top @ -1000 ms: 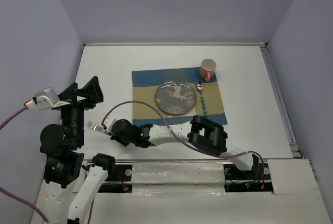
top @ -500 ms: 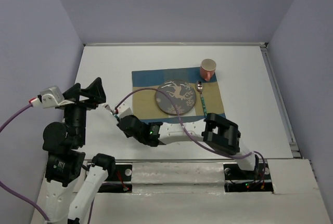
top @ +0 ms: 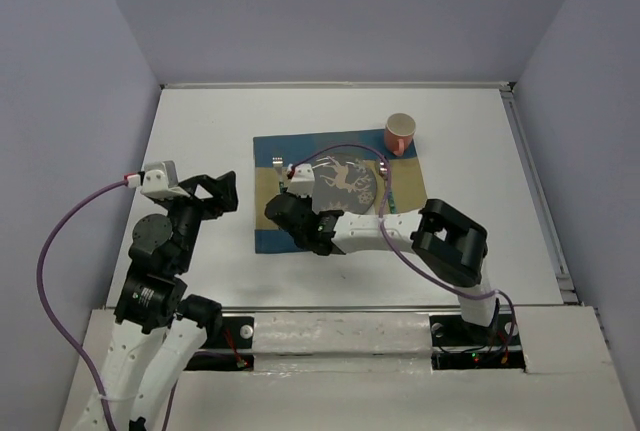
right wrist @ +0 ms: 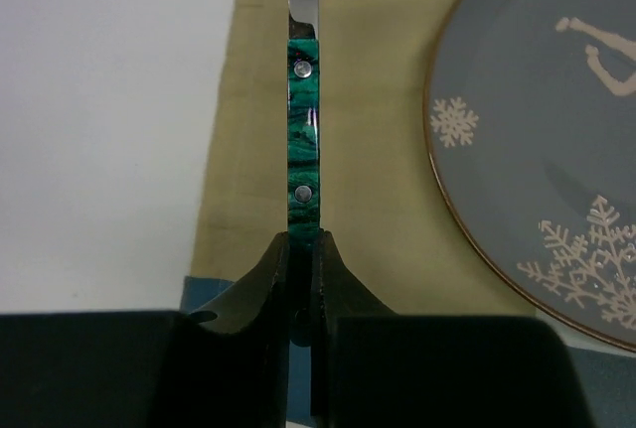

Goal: Set the dinner table for one person

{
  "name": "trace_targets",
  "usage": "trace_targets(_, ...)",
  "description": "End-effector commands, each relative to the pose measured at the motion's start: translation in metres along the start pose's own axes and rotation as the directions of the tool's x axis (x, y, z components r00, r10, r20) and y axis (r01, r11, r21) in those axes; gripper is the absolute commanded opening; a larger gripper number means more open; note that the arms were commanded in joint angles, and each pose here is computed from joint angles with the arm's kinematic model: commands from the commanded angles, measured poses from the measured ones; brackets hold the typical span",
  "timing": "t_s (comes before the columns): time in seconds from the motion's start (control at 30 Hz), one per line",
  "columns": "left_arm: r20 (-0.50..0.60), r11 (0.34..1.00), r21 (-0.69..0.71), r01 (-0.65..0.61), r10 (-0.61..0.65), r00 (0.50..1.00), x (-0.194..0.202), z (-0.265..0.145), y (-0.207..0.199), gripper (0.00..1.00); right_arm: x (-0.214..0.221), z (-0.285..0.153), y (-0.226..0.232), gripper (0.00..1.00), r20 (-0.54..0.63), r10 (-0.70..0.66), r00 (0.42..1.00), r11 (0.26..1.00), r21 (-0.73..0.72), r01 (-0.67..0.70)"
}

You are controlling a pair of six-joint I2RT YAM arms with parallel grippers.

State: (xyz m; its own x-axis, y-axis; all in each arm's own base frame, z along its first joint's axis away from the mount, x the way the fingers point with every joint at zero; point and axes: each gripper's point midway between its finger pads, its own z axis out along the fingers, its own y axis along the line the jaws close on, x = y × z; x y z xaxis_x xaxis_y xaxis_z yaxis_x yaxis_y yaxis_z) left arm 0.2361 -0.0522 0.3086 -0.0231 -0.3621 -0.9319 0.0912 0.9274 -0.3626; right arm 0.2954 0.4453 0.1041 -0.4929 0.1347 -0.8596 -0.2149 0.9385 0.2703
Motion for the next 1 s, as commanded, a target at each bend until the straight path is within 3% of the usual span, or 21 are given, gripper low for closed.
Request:
trace_targets(0.0,0.025,0.998,0.062,0.009,-0.011,1.000,-0.002,0.002,-0.013,0.99,0.004,0.002,-0.011,0.00,0.031,0.082,0.996,0.992,0.095,-0.084)
trace_targets(0.37,0.023,0.996,0.084,0.006,-0.008,1.000,0.001,0.001,-0.017,0.99,0.011,0.031,-0.037,0.00,0.008,0.050,0.999,0.982,0.183,-0.050)
trace_targets(0.97,0.013,0.996,0.086,0.005,-0.006,1.000,0.003,0.005,-0.018,0.99,0.027,0.046,-0.016,0.00,-0.062,-0.022,0.998,0.993,0.115,0.029)
